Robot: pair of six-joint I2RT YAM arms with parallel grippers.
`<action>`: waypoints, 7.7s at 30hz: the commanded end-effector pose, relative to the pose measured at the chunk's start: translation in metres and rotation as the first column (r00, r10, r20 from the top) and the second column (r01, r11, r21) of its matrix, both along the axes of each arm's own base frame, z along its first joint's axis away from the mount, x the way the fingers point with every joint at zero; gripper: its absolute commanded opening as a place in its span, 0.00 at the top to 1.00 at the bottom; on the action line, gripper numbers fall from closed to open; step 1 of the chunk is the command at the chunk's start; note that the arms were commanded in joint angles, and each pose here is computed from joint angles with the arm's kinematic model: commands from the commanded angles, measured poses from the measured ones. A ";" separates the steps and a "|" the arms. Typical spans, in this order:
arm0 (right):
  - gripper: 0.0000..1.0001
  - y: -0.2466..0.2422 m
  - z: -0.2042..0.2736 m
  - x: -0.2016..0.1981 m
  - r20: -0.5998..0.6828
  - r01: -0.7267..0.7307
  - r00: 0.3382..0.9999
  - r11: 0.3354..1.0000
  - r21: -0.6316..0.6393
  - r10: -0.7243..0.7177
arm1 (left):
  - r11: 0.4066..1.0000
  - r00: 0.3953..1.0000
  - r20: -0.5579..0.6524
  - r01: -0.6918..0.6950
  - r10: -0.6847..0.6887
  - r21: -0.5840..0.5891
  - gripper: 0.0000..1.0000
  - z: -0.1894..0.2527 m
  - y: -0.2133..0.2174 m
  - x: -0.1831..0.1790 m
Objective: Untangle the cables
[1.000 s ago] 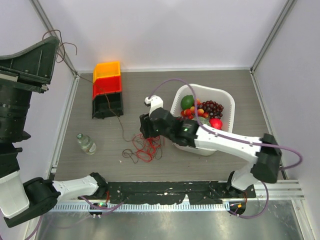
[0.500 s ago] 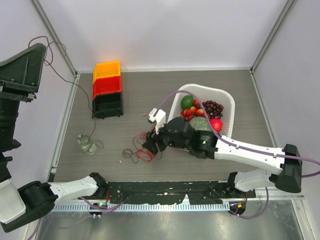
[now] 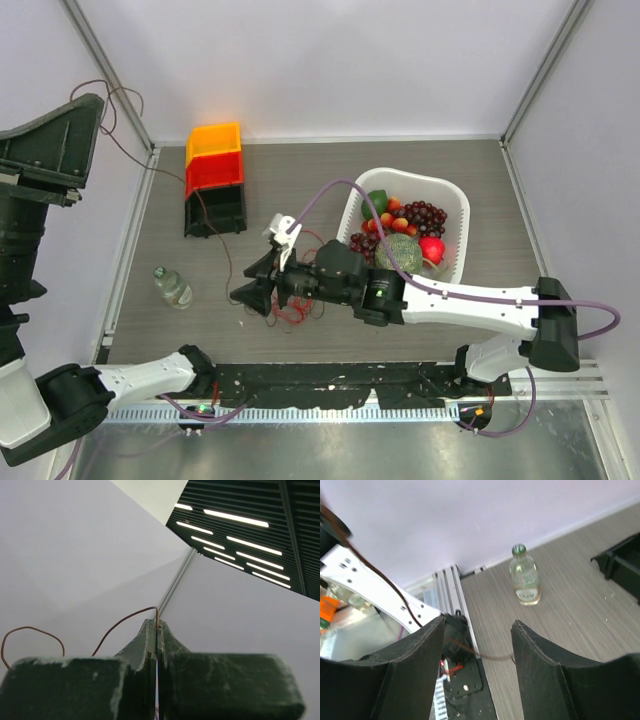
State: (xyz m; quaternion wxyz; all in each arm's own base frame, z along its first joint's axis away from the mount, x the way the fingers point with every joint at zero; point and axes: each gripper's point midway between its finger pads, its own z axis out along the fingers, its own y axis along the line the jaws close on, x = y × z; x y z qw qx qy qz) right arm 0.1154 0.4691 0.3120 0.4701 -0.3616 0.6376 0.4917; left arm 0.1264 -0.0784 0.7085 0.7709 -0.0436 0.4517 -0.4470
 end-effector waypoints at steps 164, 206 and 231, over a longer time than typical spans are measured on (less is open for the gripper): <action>0.99 -0.155 0.157 0.025 0.013 0.299 0.942 0.856 0.422 -0.335 | 0.732 0.841 -0.379 0.529 -0.386 0.429 1.00 -0.358 -0.141 0.007; 0.23 -0.121 0.041 0.012 0.154 0.128 0.985 0.939 -0.318 -0.081 | 0.453 0.612 -0.780 0.736 -0.130 0.503 1.00 -0.440 -0.123 -0.013; 0.26 -0.107 -0.014 0.020 0.693 0.610 0.693 0.675 -0.415 -0.200 | 0.389 0.514 -0.844 0.817 -0.156 0.425 1.00 -0.446 -0.133 -0.026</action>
